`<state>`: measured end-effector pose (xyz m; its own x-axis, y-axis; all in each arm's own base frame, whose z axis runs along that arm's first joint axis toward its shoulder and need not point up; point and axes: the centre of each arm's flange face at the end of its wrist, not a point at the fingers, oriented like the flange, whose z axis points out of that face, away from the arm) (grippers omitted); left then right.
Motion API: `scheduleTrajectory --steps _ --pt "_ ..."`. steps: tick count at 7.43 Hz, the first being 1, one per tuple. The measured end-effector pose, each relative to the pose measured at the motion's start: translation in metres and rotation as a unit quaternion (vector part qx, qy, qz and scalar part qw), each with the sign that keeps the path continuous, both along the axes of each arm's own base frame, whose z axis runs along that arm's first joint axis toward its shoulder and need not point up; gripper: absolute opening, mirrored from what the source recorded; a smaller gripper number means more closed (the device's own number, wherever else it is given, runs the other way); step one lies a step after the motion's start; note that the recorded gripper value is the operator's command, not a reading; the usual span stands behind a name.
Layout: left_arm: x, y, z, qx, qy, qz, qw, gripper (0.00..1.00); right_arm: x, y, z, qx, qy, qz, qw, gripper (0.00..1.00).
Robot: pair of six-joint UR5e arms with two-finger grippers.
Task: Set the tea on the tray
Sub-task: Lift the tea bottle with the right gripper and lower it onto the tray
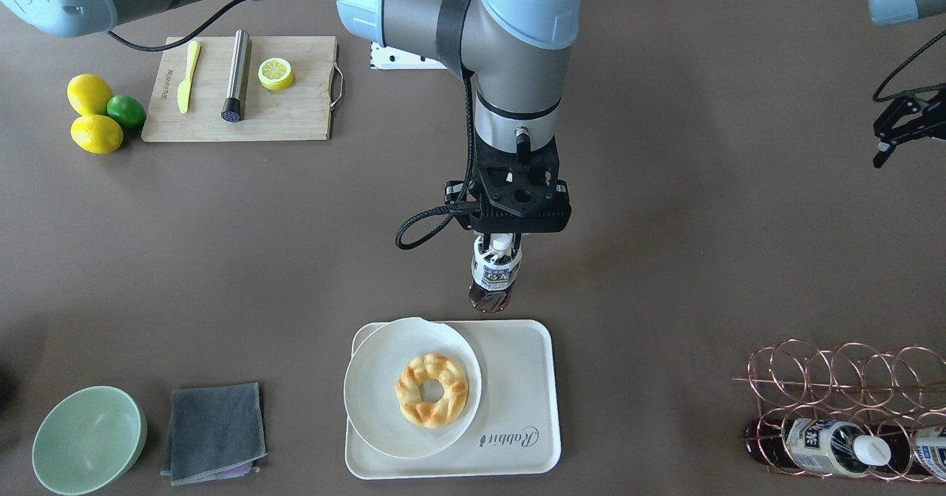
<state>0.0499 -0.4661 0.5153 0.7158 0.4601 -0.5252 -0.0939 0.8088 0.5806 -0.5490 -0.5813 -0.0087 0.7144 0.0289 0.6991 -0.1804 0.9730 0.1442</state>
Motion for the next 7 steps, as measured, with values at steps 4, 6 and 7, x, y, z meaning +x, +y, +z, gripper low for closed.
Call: scheduleTrajectory --steps 4,6,7 --pt "-0.071 0.048 0.054 -0.029 -0.006 -0.067 0.9973 0.98 -0.019 -0.092 -0.022 -0.003 -0.019 0.019 0.9996 0.0" --pt "-0.087 0.06 0.065 -0.038 -0.009 -0.085 0.9956 0.98 -0.017 -0.114 -0.011 -0.01 -0.013 0.027 0.9995 0.0" --pt "-0.089 0.061 0.067 -0.04 -0.011 -0.088 0.9953 0.98 -0.018 -0.12 -0.006 -0.012 -0.011 0.029 0.9994 0.0"
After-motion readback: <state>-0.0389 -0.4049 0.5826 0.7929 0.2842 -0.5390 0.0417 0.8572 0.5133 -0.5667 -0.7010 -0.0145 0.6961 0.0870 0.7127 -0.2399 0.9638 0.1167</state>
